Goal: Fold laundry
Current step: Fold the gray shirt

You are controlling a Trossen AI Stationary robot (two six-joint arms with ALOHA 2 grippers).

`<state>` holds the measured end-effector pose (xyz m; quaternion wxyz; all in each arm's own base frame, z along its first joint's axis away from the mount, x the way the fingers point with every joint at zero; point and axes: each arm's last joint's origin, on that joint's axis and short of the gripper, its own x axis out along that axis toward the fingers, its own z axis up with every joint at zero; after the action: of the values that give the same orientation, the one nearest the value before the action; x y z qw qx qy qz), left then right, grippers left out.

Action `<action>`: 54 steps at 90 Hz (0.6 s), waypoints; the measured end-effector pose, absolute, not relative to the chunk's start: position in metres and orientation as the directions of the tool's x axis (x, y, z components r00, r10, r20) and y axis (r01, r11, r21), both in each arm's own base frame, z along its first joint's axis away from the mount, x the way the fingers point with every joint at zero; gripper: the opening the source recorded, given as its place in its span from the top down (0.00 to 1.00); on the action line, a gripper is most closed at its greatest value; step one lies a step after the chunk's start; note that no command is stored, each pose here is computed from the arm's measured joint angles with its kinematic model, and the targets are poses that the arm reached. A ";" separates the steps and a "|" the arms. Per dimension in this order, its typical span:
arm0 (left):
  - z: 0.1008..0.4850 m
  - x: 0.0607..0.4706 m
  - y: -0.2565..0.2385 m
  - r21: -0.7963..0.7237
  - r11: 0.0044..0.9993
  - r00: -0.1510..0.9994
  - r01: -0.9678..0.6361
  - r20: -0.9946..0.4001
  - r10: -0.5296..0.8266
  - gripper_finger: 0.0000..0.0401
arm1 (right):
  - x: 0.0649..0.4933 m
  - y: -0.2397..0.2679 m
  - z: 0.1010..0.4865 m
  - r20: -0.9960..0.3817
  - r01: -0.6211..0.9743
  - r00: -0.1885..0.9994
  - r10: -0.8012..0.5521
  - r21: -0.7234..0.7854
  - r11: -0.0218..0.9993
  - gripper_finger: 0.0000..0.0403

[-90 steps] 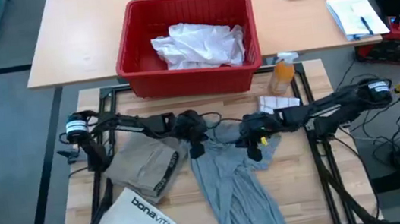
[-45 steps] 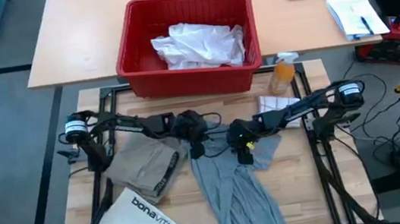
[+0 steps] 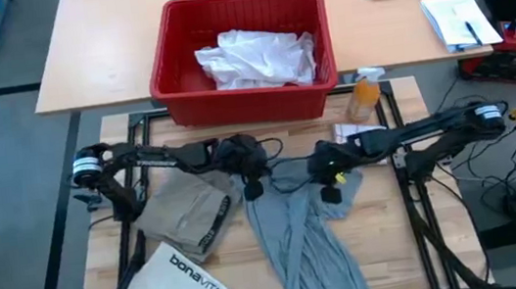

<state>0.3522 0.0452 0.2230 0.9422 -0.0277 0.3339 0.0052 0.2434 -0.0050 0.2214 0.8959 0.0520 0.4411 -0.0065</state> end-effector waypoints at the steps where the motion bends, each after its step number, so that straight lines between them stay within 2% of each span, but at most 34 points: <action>1: 0.224 0.352 0.045 -0.046 0.999 0.779 -0.026 -0.627 -0.008 1.00 | 0.242 -0.005 0.223 -0.788 0.058 0.615 0.033 0.087 0.995 1.00; 19: 0.225 0.353 0.046 -0.036 0.999 0.781 -0.021 -0.625 -0.006 1.00 | 0.212 -0.007 0.240 -0.815 0.135 0.578 -0.044 0.042 0.990 1.00; 39: 0.222 0.351 0.046 -0.041 0.999 0.764 -0.023 -0.646 -0.009 1.00 | 0.192 -0.006 0.247 -0.842 0.202 0.537 -0.049 0.073 0.977 1.00; 54: 0.221 0.351 0.046 -0.044 0.999 0.761 -0.025 -0.649 -0.010 1.00 | 0.181 -0.005 0.244 -0.886 0.233 0.461 -0.047 0.070 0.970 1.00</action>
<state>0.3512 0.0457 0.2215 0.9380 -0.0252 0.3457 0.0041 0.1813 -0.0054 0.2438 0.8498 0.0907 0.5127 -0.0821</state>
